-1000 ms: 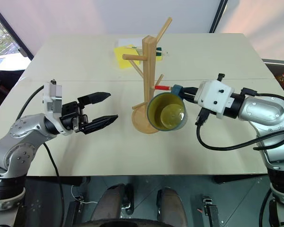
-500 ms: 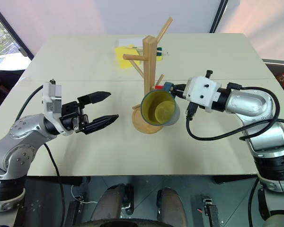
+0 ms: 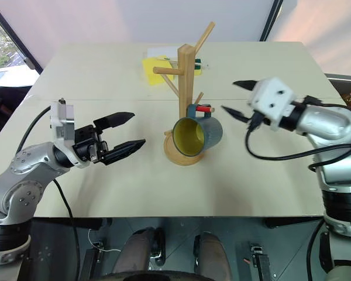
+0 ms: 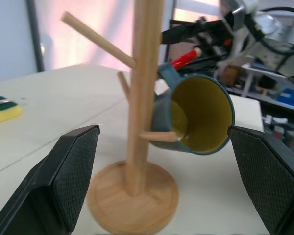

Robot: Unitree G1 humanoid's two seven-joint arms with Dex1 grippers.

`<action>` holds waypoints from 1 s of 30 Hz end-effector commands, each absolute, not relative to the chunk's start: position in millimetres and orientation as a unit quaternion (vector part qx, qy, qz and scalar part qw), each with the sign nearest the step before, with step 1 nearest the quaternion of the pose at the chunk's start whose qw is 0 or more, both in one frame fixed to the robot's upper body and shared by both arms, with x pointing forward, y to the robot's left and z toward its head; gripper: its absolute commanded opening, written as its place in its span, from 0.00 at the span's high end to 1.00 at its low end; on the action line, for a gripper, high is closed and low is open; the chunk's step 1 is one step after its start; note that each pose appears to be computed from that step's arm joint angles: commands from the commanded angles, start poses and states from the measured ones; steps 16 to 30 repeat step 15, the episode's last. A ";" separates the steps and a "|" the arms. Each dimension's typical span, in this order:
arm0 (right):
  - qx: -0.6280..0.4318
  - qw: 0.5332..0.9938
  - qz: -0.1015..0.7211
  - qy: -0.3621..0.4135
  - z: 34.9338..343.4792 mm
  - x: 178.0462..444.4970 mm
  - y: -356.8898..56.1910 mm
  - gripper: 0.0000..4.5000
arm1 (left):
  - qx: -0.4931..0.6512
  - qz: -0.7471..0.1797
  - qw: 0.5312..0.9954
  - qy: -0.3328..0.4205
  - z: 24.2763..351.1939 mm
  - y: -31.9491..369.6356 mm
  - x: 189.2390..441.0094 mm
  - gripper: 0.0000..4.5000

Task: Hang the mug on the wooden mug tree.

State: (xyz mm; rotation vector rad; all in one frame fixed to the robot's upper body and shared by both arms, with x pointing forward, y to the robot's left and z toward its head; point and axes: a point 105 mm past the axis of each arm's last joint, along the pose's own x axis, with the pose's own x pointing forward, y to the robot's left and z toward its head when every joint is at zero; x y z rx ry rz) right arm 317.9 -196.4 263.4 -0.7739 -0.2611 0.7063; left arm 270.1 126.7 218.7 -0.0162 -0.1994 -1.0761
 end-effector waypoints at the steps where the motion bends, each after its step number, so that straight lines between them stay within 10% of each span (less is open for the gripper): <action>1: -0.259 0.910 0.301 -0.116 253.3 317.8 -228.1 0.35 | 0.002 -0.429 0.897 -0.106 214.5 149.3 290.6 0.00; 13: -0.019 0.979 0.196 -0.047 130.5 328.1 -257.1 0.35 | 0.021 -0.175 0.983 -0.051 132.2 214.5 327.7 0.00; 30: -0.015 0.979 0.200 -0.047 125.0 328.3 -251.5 0.35 | 0.013 -0.166 0.985 -0.049 127.6 216.6 325.7 0.00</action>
